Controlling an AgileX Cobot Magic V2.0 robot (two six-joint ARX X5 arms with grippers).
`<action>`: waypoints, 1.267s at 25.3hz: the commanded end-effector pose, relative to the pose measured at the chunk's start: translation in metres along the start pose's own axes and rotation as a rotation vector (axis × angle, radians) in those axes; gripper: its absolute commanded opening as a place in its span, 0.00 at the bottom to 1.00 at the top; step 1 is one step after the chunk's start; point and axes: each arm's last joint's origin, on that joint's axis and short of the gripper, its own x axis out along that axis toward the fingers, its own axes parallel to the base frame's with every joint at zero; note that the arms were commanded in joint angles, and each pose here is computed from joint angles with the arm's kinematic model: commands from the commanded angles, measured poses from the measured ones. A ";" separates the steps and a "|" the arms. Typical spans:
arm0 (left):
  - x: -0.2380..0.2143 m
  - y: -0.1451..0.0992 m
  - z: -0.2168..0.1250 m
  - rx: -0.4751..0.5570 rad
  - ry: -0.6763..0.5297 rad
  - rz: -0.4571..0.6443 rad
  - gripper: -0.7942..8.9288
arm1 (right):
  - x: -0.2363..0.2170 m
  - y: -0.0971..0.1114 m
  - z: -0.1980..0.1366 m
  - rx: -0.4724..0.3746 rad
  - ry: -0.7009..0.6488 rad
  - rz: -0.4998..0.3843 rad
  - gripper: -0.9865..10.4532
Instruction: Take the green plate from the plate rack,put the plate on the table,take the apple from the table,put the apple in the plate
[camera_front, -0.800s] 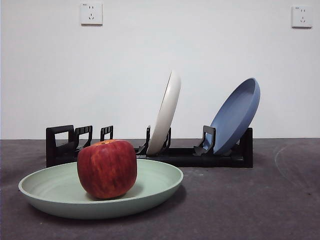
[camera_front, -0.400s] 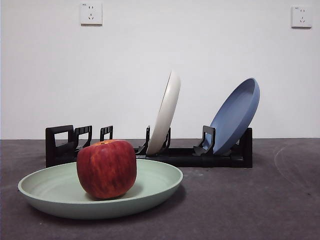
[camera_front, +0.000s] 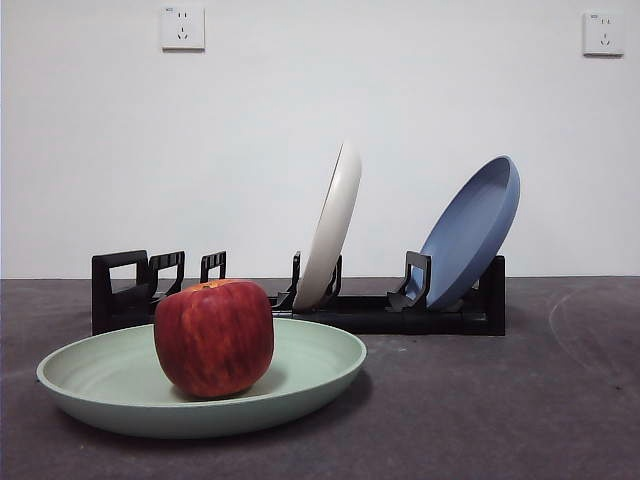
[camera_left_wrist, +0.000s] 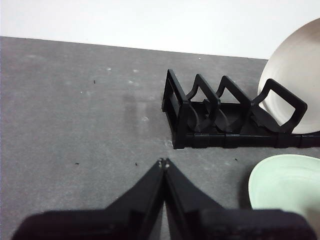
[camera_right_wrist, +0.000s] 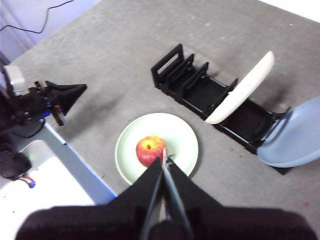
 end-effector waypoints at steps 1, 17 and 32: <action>0.000 0.000 -0.001 0.016 -0.006 -0.001 0.08 | 0.002 0.000 -0.003 -0.006 0.031 -0.014 0.09; 0.003 0.001 -0.004 0.012 0.045 0.006 0.08 | 0.002 -0.001 -0.003 -0.006 0.030 -0.018 0.09; 0.007 0.002 -0.008 0.007 0.104 0.013 0.08 | 0.002 -0.004 -0.002 -0.065 0.013 -0.143 0.09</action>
